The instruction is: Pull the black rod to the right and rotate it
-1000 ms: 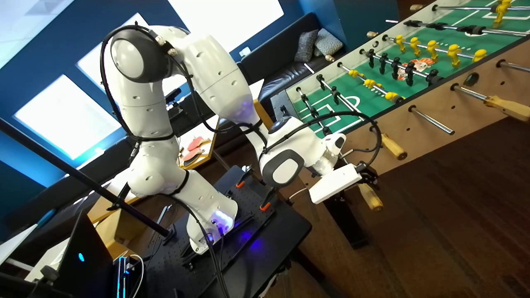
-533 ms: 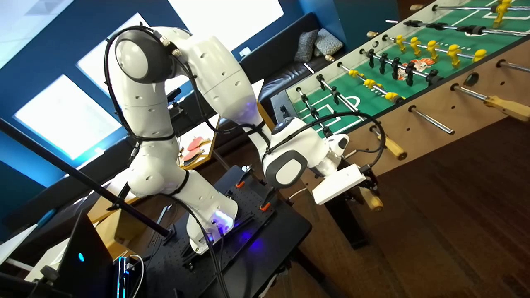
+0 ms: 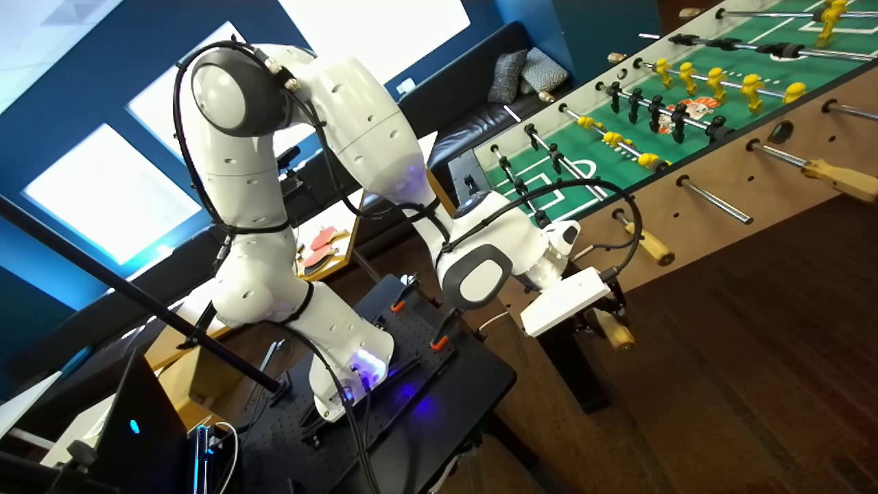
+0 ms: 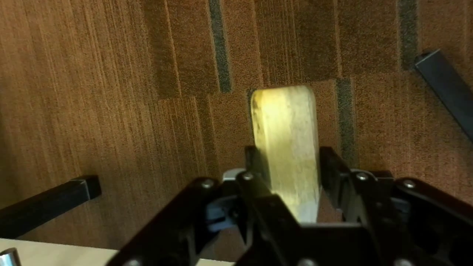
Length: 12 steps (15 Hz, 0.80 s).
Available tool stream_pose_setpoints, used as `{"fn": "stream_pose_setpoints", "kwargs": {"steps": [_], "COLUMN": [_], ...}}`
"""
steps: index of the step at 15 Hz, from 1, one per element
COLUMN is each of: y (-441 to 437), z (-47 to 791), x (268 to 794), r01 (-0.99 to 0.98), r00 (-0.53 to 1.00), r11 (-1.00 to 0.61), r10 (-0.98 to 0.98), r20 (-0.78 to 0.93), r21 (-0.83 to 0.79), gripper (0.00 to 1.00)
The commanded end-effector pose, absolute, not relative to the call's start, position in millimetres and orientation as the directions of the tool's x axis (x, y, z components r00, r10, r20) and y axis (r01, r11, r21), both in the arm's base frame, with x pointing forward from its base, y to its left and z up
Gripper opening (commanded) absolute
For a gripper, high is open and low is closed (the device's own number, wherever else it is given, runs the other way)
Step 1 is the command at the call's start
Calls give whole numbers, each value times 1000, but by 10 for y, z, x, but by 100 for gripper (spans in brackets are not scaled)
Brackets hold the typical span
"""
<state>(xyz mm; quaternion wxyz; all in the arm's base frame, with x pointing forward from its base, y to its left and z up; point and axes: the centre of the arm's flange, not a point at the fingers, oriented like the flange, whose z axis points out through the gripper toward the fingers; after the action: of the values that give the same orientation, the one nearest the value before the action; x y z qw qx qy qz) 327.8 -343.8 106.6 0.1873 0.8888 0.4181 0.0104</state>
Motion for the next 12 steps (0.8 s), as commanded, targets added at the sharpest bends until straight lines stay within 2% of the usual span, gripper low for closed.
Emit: {"fn": "stream_pose_setpoints", "kwargs": {"steps": [1, 7, 12], "y": [-3630, -4041, -4403], "z": [1325, 1566, 1634], "x": [3311, 3670, 3968], "r01": [777, 827, 862], "r00": [622, 561, 493], "r11": [-579, -559, -488], "r10": [767, 818, 870], "r20": [-161, -125, 3], "r21": [247, 60, -140], "gripper": [19, 19, 19]}}
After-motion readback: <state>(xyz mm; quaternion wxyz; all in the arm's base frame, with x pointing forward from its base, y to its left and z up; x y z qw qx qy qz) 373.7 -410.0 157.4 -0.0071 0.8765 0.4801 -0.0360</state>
